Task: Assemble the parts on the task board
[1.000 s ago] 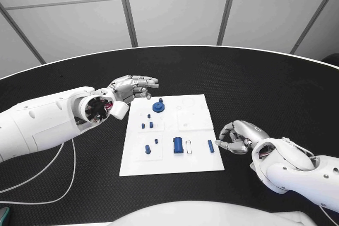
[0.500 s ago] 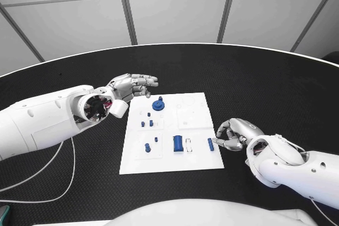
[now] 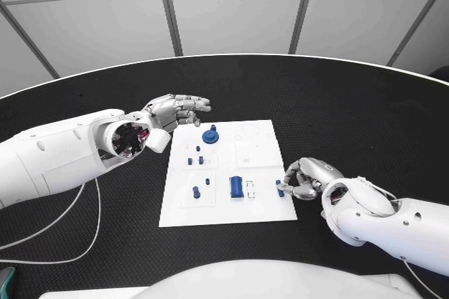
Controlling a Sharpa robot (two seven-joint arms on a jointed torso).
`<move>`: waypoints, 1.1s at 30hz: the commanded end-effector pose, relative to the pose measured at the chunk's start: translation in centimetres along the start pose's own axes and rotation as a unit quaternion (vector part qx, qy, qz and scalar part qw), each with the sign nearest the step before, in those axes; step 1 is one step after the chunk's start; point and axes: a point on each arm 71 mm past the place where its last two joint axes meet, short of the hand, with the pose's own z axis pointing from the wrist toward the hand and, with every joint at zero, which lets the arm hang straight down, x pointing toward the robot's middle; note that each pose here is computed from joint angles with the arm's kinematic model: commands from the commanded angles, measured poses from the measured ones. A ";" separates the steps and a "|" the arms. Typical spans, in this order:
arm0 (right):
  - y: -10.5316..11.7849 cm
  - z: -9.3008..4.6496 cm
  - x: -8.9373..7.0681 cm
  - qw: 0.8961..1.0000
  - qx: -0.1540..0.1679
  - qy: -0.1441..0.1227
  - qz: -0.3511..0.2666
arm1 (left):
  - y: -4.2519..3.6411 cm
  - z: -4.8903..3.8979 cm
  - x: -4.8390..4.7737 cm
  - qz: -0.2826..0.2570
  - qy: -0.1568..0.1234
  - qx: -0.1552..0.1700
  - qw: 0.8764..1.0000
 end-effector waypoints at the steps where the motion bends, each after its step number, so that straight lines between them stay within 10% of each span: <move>1: 0.1 0.1 0.1 1.000 0.000 0.003 -0.001 | 0.00 -0.01 0.00 0.000 0.000 0.000 1.000; 33: 0.3 0.7 1.3 0.999 0.011 0.042 -0.025 | -0.04 -0.38 -0.12 0.000 -0.004 0.000 1.000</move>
